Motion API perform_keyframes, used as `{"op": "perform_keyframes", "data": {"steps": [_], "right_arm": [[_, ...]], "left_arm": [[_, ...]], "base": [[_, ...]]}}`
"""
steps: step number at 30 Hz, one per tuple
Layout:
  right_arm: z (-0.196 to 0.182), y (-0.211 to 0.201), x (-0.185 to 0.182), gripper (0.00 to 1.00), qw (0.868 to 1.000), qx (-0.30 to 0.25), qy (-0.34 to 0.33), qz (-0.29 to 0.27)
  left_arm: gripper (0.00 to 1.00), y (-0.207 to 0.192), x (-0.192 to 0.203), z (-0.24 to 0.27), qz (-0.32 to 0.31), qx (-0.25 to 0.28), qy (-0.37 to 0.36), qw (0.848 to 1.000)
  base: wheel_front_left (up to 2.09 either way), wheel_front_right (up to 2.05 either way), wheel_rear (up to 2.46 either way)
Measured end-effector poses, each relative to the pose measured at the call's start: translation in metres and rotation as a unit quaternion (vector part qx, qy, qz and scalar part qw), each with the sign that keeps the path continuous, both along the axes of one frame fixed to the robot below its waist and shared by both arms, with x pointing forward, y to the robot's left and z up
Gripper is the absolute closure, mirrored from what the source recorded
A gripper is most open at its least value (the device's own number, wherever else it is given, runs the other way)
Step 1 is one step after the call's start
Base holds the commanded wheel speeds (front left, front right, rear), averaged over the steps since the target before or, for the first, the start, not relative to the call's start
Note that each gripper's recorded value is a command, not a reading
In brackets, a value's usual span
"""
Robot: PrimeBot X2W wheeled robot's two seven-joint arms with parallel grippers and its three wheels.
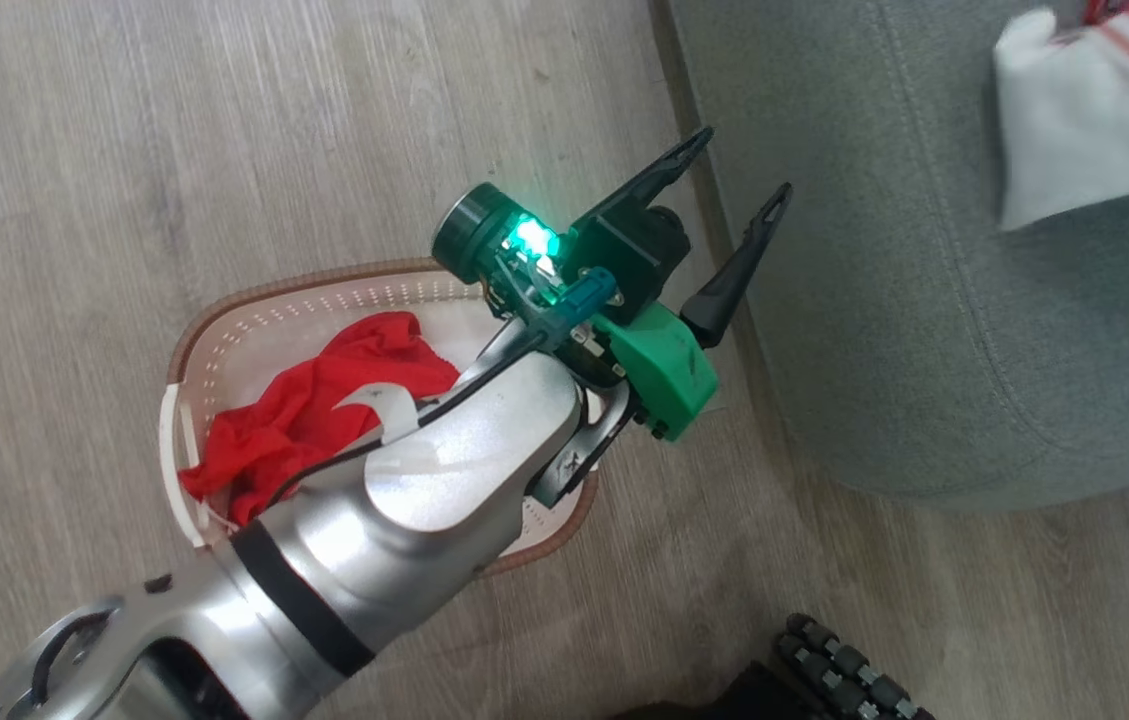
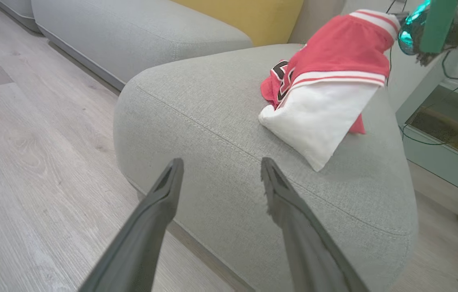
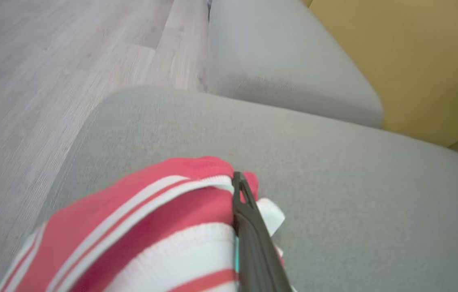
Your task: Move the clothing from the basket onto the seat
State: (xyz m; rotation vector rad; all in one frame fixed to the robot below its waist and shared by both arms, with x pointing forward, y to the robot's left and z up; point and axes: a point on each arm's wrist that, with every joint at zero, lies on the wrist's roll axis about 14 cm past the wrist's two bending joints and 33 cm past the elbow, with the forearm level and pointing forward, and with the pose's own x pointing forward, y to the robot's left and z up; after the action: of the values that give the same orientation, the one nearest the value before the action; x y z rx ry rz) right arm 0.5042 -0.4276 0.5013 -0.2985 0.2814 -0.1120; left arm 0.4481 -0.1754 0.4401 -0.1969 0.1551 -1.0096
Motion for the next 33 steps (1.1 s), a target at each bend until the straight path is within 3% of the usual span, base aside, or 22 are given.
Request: {"op": "perform_keyframes", "data": {"steps": [5,9,10,12,13,22,33], "right_arm": [[-0.045,0.009,-0.015,1.00,0.997,0.026,0.076,0.002],[-0.057,0.007,-0.022,1.00,0.991,0.030,0.134,-0.004],[-0.056,0.007,-0.021,0.94,0.990,0.034,0.138,-0.007],[-0.054,0.006,-0.021,0.27,0.988,0.038,0.146,-0.010],[-0.052,0.006,-0.022,0.00,0.988,0.038,0.147,-0.009],[-0.034,0.011,-0.038,0.00,0.986,0.038,0.164,0.000],[0.023,0.022,-0.063,0.00,0.989,0.043,0.139,0.014]], "left_arm": [[0.00,0.002,-0.001,-0.006,0.003,0.005,0.006,1.000],[0.00,0.004,0.002,-0.006,0.013,0.005,0.009,1.000],[0.00,0.005,0.002,-0.005,0.014,0.006,0.009,1.000],[0.00,0.005,0.003,-0.002,0.015,0.003,0.006,1.000],[0.00,0.005,0.002,0.000,0.015,0.003,0.005,1.000],[0.00,0.005,-0.004,0.025,0.016,0.001,-0.020,1.000],[0.00,0.011,-0.029,0.058,0.022,-0.011,-0.029,0.999]], "base": [[0.00,0.00,0.00],[0.00,0.00,0.00],[0.00,0.00,0.00],[0.00,0.00,0.00],[0.00,0.00,0.00],[0.00,0.00,0.00],[0.00,0.00,0.00]]}}
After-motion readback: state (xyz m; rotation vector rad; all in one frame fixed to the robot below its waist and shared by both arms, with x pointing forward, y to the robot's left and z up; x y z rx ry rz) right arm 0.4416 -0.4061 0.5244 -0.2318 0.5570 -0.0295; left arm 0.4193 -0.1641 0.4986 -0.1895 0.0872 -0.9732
